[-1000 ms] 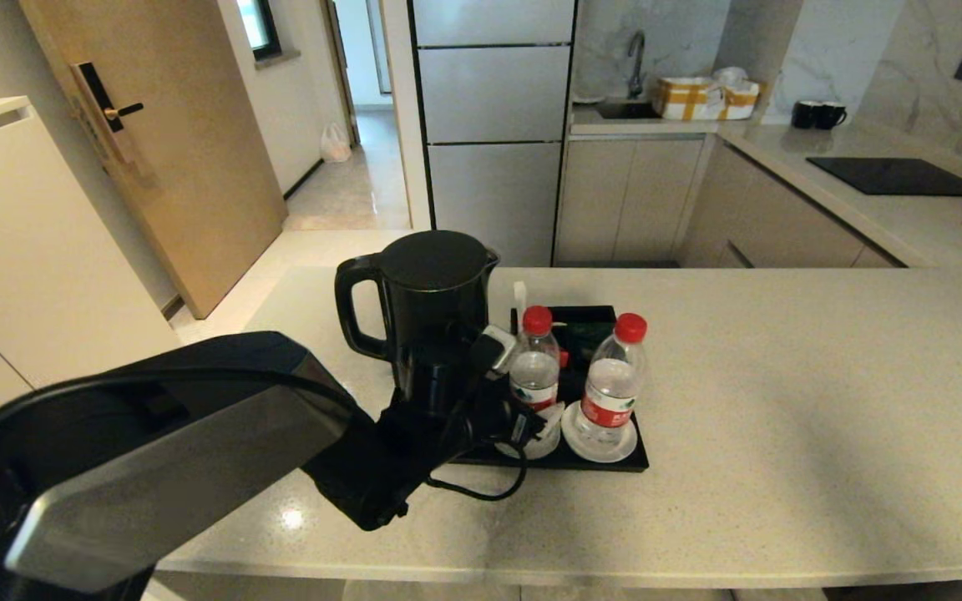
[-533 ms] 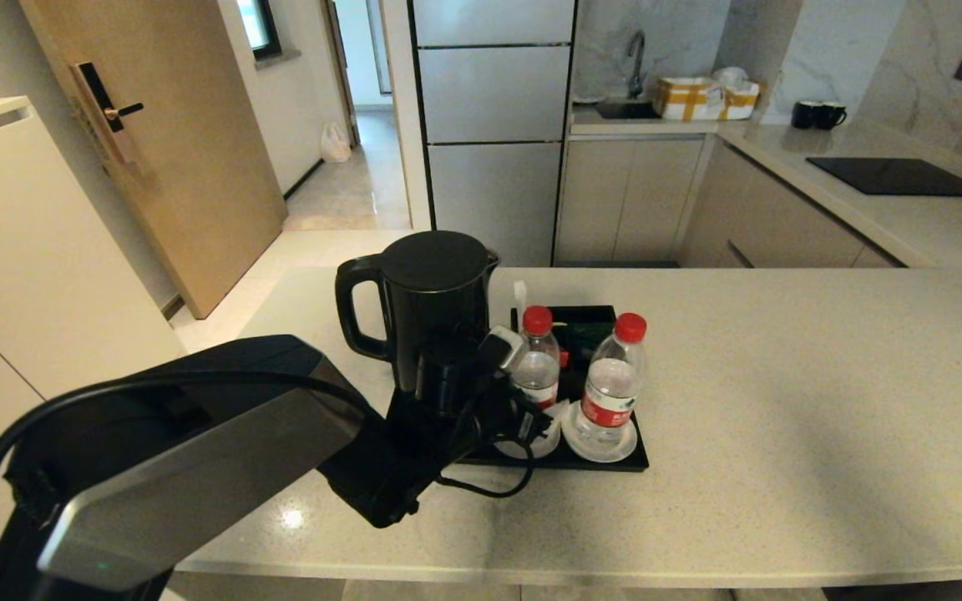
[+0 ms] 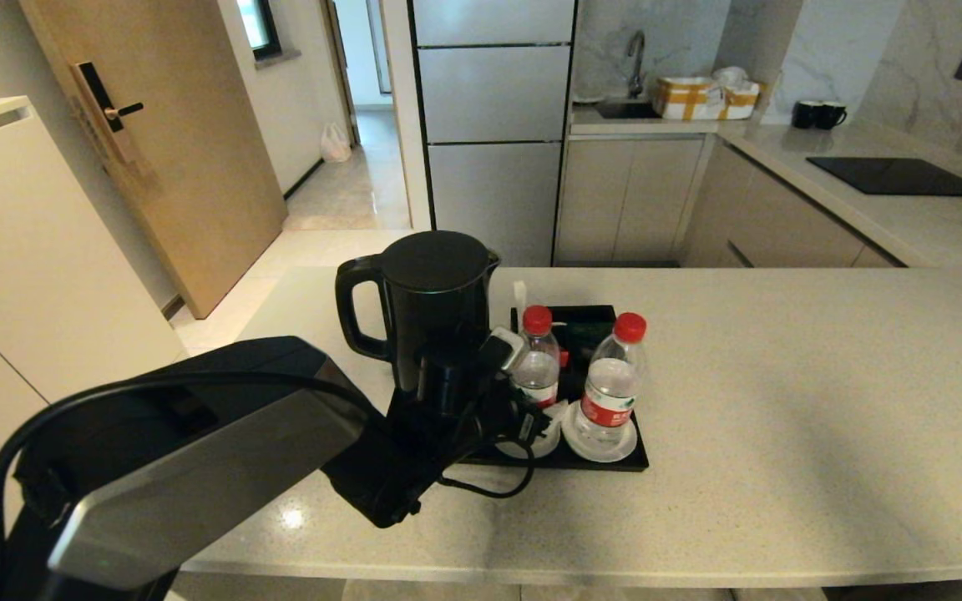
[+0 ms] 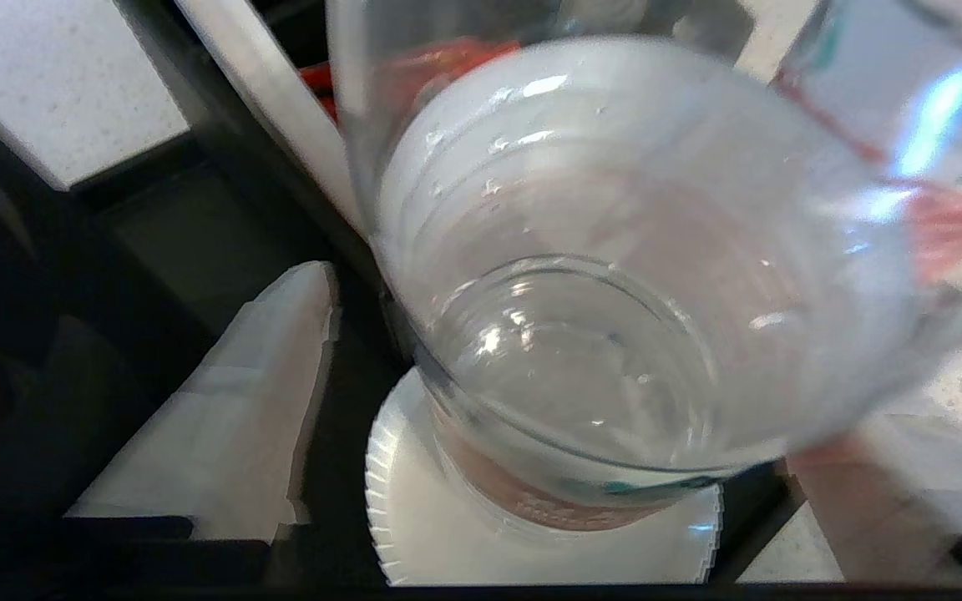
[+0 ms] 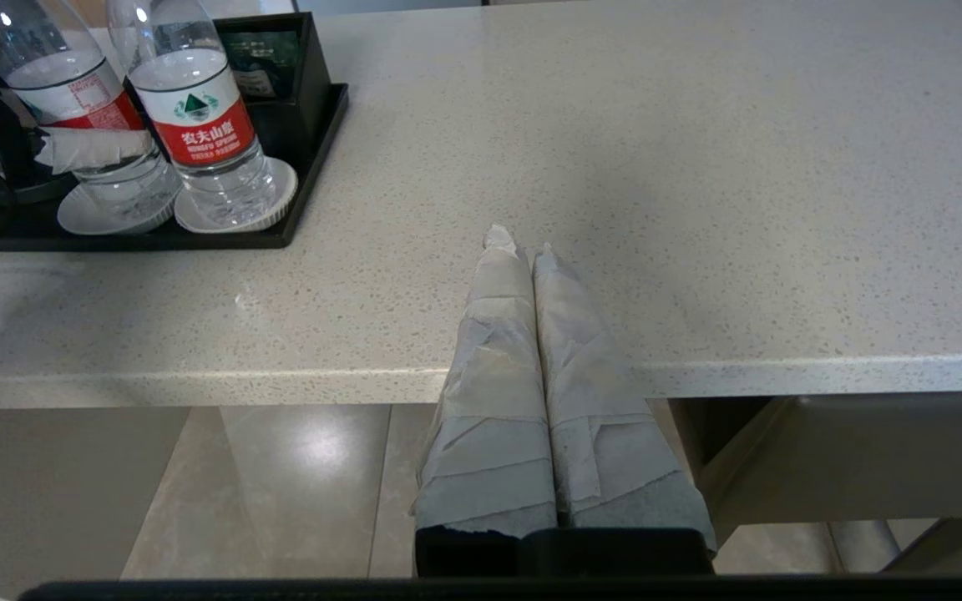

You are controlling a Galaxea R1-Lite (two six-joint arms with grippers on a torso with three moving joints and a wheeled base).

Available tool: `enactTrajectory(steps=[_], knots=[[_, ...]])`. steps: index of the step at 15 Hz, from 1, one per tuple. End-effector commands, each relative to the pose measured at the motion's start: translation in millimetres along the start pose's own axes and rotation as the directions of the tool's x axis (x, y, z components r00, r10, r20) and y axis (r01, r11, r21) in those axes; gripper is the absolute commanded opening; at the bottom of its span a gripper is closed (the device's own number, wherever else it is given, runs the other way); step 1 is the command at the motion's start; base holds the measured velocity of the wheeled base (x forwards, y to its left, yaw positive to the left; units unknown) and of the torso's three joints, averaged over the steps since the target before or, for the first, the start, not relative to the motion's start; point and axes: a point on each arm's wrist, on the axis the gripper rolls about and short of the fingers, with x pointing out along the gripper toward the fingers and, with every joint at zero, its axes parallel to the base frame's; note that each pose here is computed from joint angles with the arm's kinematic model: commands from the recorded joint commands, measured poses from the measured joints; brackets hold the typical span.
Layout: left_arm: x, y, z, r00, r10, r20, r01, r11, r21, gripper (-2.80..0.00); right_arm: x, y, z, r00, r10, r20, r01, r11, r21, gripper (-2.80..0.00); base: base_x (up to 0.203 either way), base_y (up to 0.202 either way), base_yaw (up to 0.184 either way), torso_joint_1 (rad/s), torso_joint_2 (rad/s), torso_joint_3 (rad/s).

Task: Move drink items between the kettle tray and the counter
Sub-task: Pick up the bottled water

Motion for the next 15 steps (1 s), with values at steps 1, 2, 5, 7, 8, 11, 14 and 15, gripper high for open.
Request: enactTrajectory(steps=[1, 2, 5, 7, 8, 11, 14, 15], knots=[[-1, -0.7, 2, 1.000, -0.002, 0.011, 0.002, 1.000, 0.001, -2.80, 0, 0, 0, 1.000, 0.000, -0.001, 0.000, 1.000, 0.000, -2.80, 0.000, 0.000, 0.000, 0.000, 0.00, 0.000], [-1, -0.6, 3, 1.000, -0.001, 0.013, 0.001, 1.000, 0.002, -2.80, 0, 0, 0, 1.000, 0.000, 0.000, 0.000, 1.000, 0.000, -2.80, 0.000, 0.000, 0.000, 0.000, 0.00, 0.000], [-1, -0.6, 3, 1.000, -0.001, 0.016, 0.001, 1.000, 0.000, -2.80, 0, 0, 0, 1.000, 0.000, -0.001, 0.000, 1.000, 0.000, -2.80, 0.000, 0.000, 0.000, 0.000, 0.00, 0.000], [-1, -1.3, 3, 1.000, -0.003, 0.015, 0.003, 1.000, 0.001, -2.80, 0, 0, 0, 1.000, 0.000, 0.001, 0.000, 1.000, 0.000, -2.80, 0.000, 0.000, 0.000, 0.000, 0.00, 0.000], [-2, -1.9, 3, 1.000, -0.004, 0.014, 0.004, 1.000, 0.001, -2.80, 0, 0, 0, 1.000, 0.000, 0.001, 0.000, 1.000, 0.000, -2.80, 0.000, 0.000, 0.000, 0.000, 0.00, 0.000], [-2, -2.0, 3, 1.000, -0.004, 0.015, 0.004, 1.000, 0.001, -2.80, 0, 0, 0, 1.000, 0.000, 0.001, 0.000, 1.000, 0.000, -2.80, 0.000, 0.000, 0.000, 0.000, 0.00, 0.000], [-6, -3.8, 6, 1.000, -0.008, 0.014, 0.008, 1.000, 0.000, -2.80, 0, 0, 0, 1.000, 0.000, -0.001, 0.000, 1.000, 0.000, -2.80, 0.000, 0.000, 0.000, 0.000, 0.00, 0.000], [-16, -4.8, 19, 0.999, -0.009, 0.036, 0.009, 1.000, 0.001, -2.80, 0, 0, 0, 1.000, 0.000, -0.001, 0.000, 1.000, 0.000, -2.80, 0.000, 0.000, 0.000, 0.000, 0.00, 0.000]])
